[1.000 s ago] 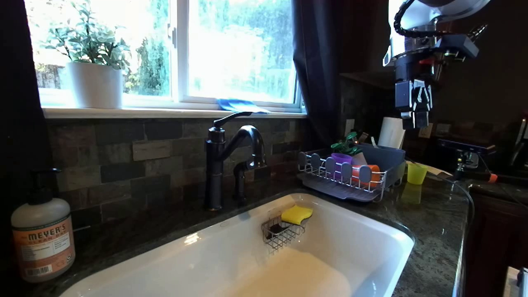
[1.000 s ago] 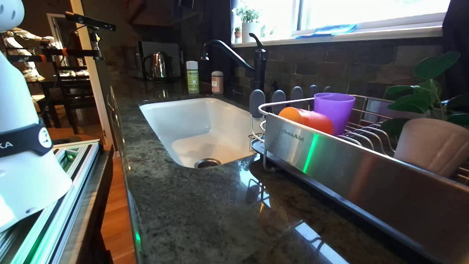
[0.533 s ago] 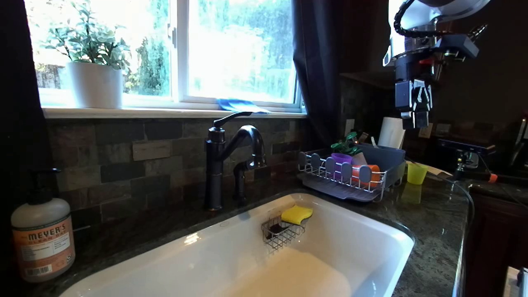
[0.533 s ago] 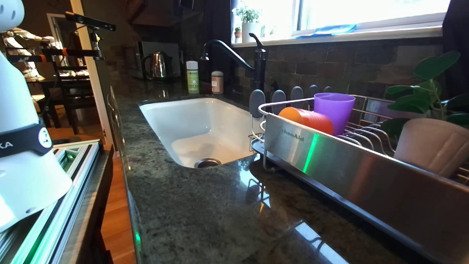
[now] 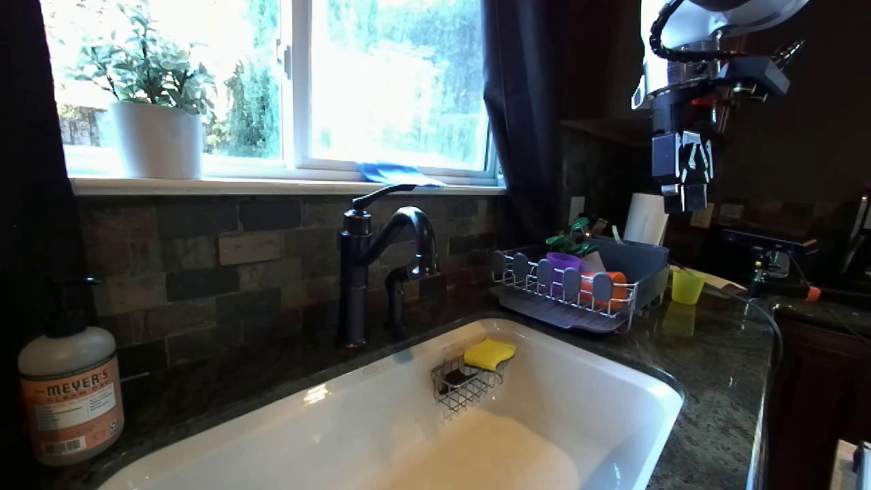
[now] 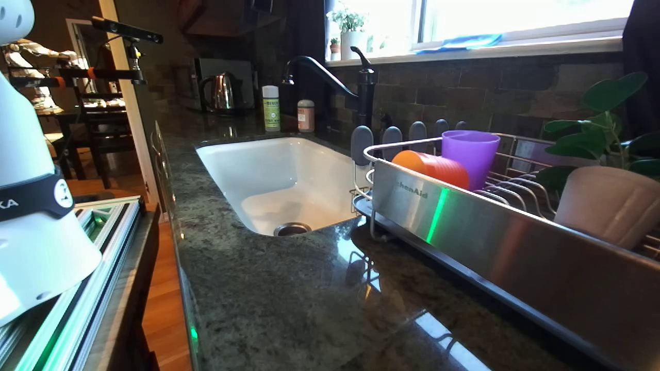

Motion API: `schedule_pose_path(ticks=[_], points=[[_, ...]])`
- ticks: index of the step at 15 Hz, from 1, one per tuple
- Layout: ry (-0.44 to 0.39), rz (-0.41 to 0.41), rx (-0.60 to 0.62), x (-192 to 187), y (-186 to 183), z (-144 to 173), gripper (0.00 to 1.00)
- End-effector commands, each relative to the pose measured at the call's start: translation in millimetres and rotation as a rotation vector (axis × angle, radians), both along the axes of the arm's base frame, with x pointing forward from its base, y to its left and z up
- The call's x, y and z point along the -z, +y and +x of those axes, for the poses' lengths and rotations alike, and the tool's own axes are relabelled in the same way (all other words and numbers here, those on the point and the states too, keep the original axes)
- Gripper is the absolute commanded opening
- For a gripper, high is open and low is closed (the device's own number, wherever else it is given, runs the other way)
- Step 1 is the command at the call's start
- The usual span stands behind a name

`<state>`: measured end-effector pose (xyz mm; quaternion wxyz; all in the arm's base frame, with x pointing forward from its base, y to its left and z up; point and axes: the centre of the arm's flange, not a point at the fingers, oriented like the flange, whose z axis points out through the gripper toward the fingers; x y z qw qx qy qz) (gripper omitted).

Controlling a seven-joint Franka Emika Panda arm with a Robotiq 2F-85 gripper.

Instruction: Place the purple cup in the sink

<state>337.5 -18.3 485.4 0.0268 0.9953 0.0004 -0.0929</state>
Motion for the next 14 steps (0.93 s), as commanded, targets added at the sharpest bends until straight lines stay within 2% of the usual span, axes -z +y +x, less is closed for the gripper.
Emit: schedule_pose_path(ticks=[1, 10, 14], points=[[0.000, 0.000, 0.000, 0, 0, 0, 1.00], [0.000, 0.000, 0.000, 0, 0, 0, 1.00], [-0.043, -0.016, -0.137, -10, -40, -5, 1.00]])
